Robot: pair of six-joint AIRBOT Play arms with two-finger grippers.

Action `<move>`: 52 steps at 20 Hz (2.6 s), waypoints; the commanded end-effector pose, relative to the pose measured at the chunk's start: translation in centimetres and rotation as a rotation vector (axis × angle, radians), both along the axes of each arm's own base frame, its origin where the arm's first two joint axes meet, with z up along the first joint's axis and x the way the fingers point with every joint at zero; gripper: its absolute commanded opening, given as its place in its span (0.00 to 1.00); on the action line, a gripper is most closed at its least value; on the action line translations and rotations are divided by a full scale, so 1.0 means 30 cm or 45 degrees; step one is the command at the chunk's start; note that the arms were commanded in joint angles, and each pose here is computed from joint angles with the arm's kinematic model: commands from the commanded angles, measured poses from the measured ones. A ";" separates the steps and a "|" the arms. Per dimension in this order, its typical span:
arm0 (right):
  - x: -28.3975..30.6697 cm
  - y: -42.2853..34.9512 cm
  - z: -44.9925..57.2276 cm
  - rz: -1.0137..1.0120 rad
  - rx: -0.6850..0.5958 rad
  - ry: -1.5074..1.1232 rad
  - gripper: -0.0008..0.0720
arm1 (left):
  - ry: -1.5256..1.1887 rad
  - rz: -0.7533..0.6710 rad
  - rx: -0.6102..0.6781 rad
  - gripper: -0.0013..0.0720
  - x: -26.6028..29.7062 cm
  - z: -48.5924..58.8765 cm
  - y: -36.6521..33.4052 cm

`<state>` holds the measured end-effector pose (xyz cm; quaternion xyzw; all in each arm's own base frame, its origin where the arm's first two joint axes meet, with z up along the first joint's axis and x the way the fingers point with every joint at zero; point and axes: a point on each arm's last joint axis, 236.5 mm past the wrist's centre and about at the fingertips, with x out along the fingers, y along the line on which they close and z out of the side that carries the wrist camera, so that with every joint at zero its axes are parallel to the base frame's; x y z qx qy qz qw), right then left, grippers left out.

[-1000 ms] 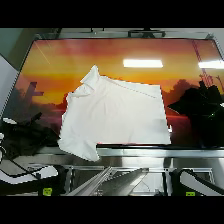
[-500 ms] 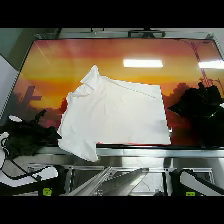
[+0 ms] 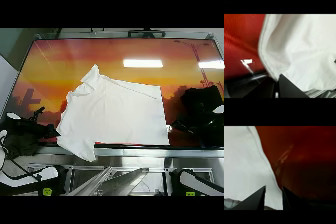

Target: Fold the shirts.

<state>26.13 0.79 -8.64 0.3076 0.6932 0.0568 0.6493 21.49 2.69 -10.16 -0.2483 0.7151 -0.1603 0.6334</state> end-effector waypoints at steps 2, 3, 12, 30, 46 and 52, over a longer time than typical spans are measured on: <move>-0.179 0.061 -0.110 0.096 0.084 0.200 0.34 | 0.018 -0.016 -0.024 0.05 -0.013 0.012 -0.011; -0.188 0.086 -0.125 0.066 0.122 0.214 0.34 | 0.019 -0.017 -0.025 0.05 -0.014 0.013 -0.012; -0.144 0.165 -0.108 0.131 0.273 0.069 0.09 | 0.010 -0.010 -0.024 0.05 -0.006 0.012 -0.012; -0.145 0.323 2.012 0.186 -0.171 -2.516 0.03 | -2.532 -0.043 -0.413 0.05 -0.047 2.160 -0.377; 0.619 0.063 0.705 0.178 -0.016 -1.170 0.03 | -1.075 -0.289 0.077 0.05 0.917 0.726 -0.375; 0.841 -0.011 0.202 -0.022 -0.024 -0.887 0.03 | -0.883 -0.284 0.124 0.05 1.142 0.311 -0.311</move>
